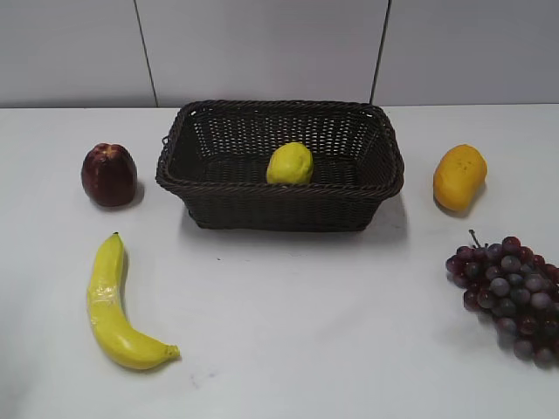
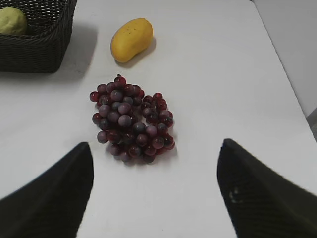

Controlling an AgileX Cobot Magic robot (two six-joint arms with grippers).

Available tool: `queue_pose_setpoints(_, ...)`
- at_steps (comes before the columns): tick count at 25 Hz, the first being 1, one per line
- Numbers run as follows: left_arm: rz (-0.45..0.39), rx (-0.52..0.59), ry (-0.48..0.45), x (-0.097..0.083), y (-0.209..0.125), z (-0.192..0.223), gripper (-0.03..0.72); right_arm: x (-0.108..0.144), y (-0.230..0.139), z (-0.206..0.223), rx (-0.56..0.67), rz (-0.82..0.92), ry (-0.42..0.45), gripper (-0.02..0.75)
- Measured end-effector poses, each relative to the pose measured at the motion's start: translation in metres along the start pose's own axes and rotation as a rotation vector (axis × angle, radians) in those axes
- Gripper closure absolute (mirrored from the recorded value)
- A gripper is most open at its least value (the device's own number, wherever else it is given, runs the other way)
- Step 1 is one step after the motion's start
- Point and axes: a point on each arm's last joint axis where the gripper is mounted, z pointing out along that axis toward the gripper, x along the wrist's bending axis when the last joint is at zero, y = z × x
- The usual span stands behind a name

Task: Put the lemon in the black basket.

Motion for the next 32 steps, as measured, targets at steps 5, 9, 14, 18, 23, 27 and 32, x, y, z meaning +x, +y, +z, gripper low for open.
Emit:
queue_pose_setpoints(5,-0.001,0.002,-0.004,-0.005,-0.036,0.001,0.097,0.0,0.0,0.0,0.0,0.0,0.0,0.149)
queue_pose_setpoints(9,-0.005,-0.004,-0.013,-0.01,-0.068,0.004,0.097,0.0,0.0,0.0,0.0,0.0,0.0,0.149)
queue_pose_setpoints(14,-0.015,-0.042,-0.039,-0.017,-0.105,0.007,0.097,0.0,0.0,0.0,0.0,0.0,0.0,0.149)
queue_pose_setpoints(18,-0.021,-0.094,-0.043,-0.021,-0.132,0.009,0.097,0.0,0.0,0.0,0.0,0.0,0.0,0.149)
queue_pose_setpoints(23,-0.033,-0.226,-0.032,-0.025,-0.159,0.005,0.097,0.0,0.0,0.0,0.001,0.0,0.0,0.149)
queue_pose_setpoints(27,-0.047,-0.374,-0.02,-0.027,-0.175,-0.006,0.097,0.0,0.0,0.0,0.001,0.0,0.0,0.149)
queue_pose_setpoints(32,-0.046,-0.519,-0.008,-0.029,-0.194,-0.017,0.097,0.0,0.0,0.0,0.001,0.0,0.0,0.149)
